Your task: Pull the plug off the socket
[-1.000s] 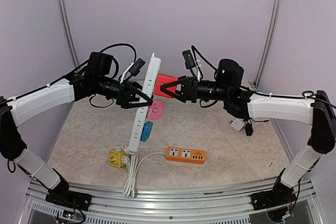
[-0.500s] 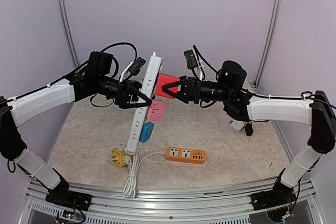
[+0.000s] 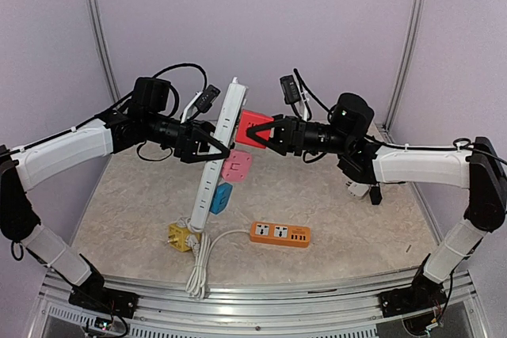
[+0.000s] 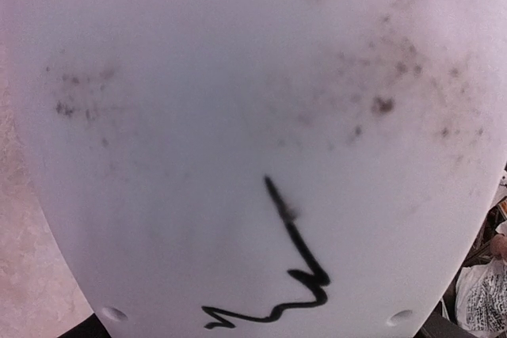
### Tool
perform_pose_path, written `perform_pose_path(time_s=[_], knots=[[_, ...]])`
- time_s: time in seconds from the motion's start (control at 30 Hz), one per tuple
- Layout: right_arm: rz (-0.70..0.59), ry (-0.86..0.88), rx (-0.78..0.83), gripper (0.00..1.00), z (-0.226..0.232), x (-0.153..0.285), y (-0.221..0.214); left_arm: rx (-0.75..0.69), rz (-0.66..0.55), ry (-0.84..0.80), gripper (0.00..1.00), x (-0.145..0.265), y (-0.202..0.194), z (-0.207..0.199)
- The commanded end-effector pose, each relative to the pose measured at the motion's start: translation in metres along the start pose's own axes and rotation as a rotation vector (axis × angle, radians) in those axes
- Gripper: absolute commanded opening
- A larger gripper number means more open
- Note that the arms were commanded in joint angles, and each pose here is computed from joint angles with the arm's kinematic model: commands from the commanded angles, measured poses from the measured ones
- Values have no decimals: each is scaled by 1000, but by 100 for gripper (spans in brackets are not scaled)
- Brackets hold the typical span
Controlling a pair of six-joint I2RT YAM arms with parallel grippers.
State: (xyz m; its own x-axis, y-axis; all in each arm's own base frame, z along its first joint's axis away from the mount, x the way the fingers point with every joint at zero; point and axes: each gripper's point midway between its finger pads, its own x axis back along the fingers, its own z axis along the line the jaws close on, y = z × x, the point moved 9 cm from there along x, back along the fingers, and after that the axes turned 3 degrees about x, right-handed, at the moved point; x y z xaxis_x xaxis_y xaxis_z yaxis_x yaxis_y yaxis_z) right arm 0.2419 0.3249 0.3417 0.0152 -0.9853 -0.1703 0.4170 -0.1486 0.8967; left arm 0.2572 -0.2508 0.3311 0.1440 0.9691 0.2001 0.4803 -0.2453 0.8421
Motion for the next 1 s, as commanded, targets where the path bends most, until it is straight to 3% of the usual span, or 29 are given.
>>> perform_pose_path(time_s=[0.0, 0.2, 0.97], knots=[[3, 83, 30, 7, 11, 5, 4, -44, -70, 75, 5, 18, 17, -5], [20, 6, 45, 7, 6, 6, 3, -34, -74, 126, 4, 19, 17, 0], [6, -36, 62, 6, 7, 11, 4, -30, -92, 181, 4, 23, 18, 4]])
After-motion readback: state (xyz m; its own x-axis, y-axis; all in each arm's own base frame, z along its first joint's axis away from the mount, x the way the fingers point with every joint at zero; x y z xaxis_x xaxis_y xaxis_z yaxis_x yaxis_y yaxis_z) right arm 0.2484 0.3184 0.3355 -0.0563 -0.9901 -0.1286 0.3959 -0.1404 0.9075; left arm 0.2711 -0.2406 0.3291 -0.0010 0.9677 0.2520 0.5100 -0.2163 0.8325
